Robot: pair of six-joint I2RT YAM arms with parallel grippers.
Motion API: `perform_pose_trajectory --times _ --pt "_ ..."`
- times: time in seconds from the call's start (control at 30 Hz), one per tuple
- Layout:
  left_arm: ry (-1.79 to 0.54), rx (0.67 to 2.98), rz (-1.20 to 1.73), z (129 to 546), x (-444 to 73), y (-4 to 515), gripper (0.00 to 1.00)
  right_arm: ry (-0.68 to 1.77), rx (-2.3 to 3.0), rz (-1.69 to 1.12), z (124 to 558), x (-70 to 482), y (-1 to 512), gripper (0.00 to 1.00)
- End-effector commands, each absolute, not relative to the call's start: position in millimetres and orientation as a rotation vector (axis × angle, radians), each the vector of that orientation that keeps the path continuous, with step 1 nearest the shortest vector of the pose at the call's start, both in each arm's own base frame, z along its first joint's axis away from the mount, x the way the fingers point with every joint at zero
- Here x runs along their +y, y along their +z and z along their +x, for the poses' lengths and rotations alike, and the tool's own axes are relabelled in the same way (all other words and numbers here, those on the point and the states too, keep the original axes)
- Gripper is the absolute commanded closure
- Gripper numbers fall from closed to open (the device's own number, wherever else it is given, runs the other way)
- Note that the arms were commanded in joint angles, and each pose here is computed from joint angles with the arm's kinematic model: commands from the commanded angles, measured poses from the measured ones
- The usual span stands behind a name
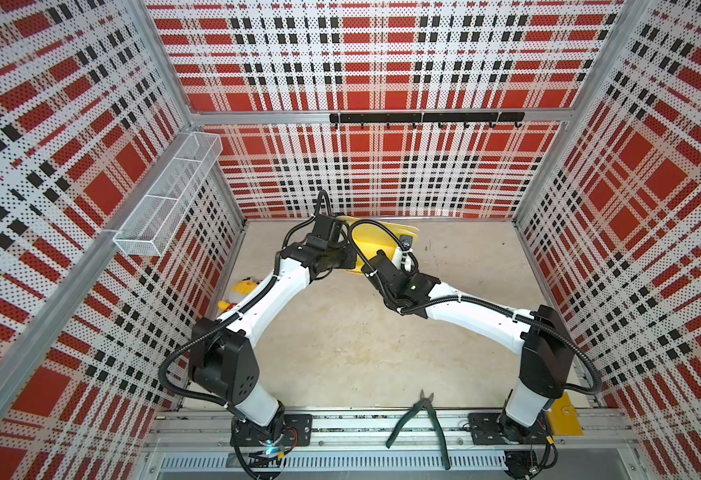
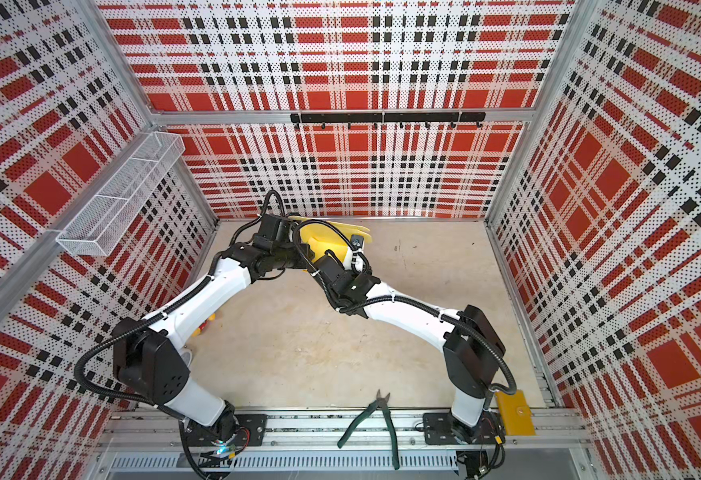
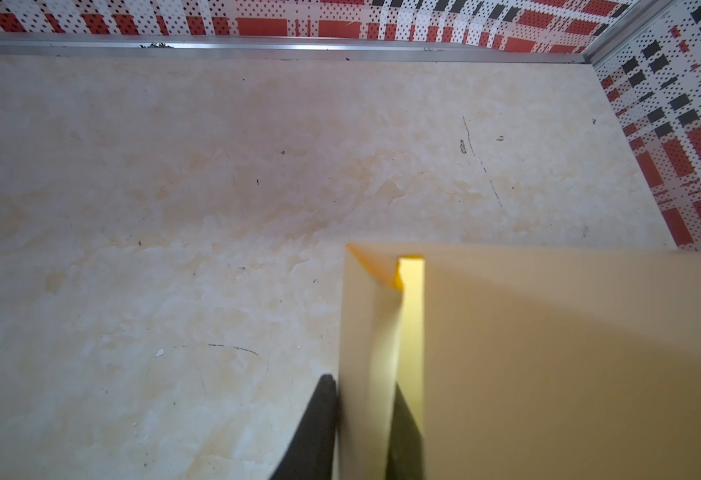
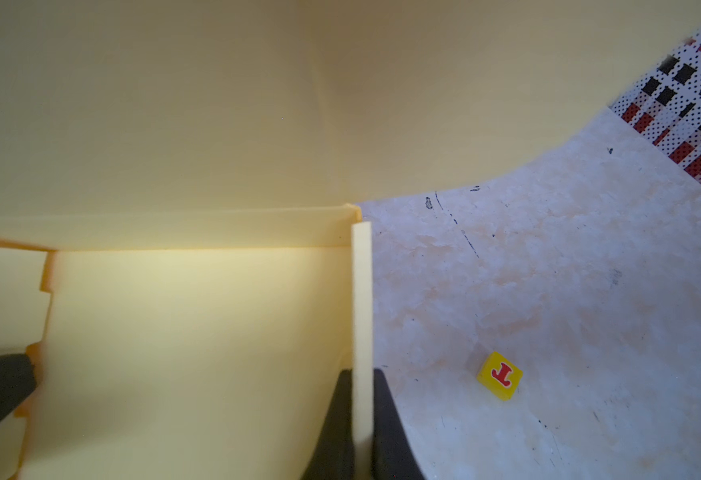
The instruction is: Fold the paper box
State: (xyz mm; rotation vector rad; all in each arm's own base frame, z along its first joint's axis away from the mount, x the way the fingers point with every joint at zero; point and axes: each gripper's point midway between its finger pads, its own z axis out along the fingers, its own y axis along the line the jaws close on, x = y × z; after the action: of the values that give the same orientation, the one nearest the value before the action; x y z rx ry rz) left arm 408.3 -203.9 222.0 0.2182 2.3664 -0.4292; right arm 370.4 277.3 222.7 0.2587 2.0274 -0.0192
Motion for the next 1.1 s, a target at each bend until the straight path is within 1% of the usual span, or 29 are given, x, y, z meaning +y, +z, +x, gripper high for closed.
perform_pose_trajectory --times 0.0,0.03,0.07,0.1,0.17,0.23,0.3,0.43,0.53,0.67,0.73,0.8,0.87,0.93,1.0,1.07 --pt "-0.417 2.426 0.237 403.4 -210.9 199.9 0.86 0.091 2.007 0.315 373.6 293.7 227.3 1.0" --pt "-0.4 2.43 0.266 404.0 -211.6 195.7 0.87 0.114 2.016 0.302 374.3 297.3 226.5 1.0" --pt "-0.383 2.439 0.267 405.5 -210.5 191.8 0.87 0.14 2.021 0.282 373.8 301.5 227.8 0.92" --pt "-0.368 2.448 0.263 406.9 -209.6 187.9 0.87 0.171 2.026 0.253 373.4 306.5 228.5 0.8" --pt "-0.356 2.463 0.27 409.6 -209.7 180.1 0.87 0.215 2.028 0.218 370.1 310.8 229.3 0.63" --pt "-0.352 2.48 0.27 412.2 -210.8 172.5 0.87 0.246 2.039 0.218 363.9 307.6 227.5 0.5" --pt "-0.344 2.487 0.295 413.9 -213.3 167.4 0.86 0.249 2.058 0.226 355.8 299.1 225.5 0.43" --pt "-0.3 2.506 0.291 416.5 -207.3 145.8 0.87 0.256 2.105 0.25 332.0 273.7 215.3 0.34" --pt "-0.261 2.507 0.379 412.2 -212.6 133.3 0.87 0.233 2.117 0.256 313.6 246.3 208.7 0.24" --pt "-0.26 2.531 0.423 415.5 -219.7 121.4 0.87 0.202 2.124 0.256 289.8 209.8 200.5 0.14" --pt "-0.249 2.559 0.45 418.0 -225.6 110.8 0.87 0.217 2.097 0.249 280.8 195.2 202.7 0.11" --pt "-0.218 2.555 0.542 414.7 -235.2 99.7 0.87 0.233 2.069 0.243 274.3 182.7 211.1 0.09" --pt "-0.209 2.543 0.633 409.1 -244.2 94.5 0.87 0.24 2.046 0.203 269.6 173.5 222.1 0.09" --pt "-0.224 2.55 0.652 409.3 -249.8 89.4 0.88 0.23 2.037 0.191 267.2 161.3 230.8 0.08" --pt "-0.183 2.547 0.728 406.1 -257.2 76.9 0.89 0.231 2.048 0.194 267.7 149.7 235.1 0.08" --pt "-0.167 2.538 0.831 398.6 -268.6 66.4 1.0 0.223 2.055 0.205 268.4 137.8 239.1 0.08"
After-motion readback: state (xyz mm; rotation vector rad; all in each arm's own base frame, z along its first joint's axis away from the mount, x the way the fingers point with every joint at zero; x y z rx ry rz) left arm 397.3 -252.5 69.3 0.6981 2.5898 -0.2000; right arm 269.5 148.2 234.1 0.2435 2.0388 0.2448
